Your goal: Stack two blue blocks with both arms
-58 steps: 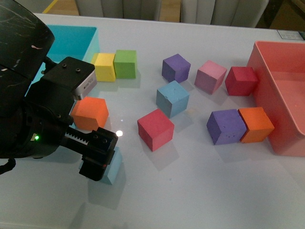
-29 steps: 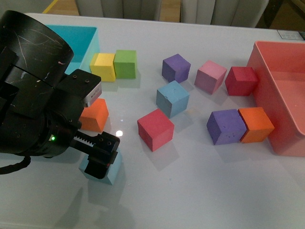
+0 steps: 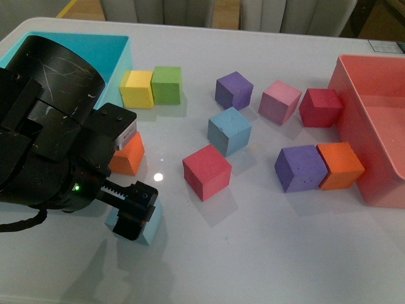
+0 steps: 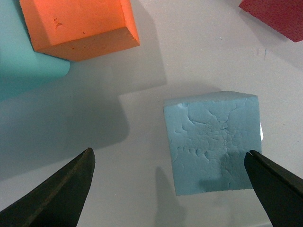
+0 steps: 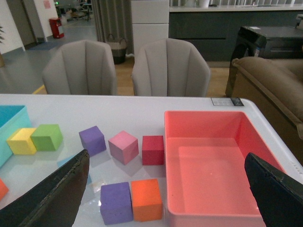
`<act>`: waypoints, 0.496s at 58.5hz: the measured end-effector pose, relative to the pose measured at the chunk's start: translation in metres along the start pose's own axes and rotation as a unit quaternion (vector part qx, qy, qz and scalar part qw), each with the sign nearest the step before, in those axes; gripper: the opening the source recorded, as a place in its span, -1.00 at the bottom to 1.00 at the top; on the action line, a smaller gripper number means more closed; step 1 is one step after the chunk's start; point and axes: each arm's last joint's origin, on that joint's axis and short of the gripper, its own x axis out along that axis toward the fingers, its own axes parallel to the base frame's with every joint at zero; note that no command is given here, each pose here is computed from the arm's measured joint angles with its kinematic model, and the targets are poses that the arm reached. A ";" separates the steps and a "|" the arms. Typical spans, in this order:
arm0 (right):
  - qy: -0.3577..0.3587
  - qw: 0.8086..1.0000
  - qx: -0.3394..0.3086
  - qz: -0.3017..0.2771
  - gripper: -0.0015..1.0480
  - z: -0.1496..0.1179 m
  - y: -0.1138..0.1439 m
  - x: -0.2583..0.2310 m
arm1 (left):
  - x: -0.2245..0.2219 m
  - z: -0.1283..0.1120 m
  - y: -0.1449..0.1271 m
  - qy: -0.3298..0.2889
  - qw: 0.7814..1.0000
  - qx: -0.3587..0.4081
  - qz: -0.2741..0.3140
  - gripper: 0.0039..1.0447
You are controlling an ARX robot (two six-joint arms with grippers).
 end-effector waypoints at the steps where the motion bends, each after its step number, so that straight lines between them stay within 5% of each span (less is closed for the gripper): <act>1: 0.000 1.000 0.000 0.000 0.83 0.000 0.000 0.000 | 0.000 0.000 0.000 0.000 1.000 0.001 0.000 0.84; 29: 0.000 1.000 0.000 0.000 0.83 0.000 0.000 0.000 | 0.004 0.003 -0.018 0.001 1.000 0.018 -0.015 0.84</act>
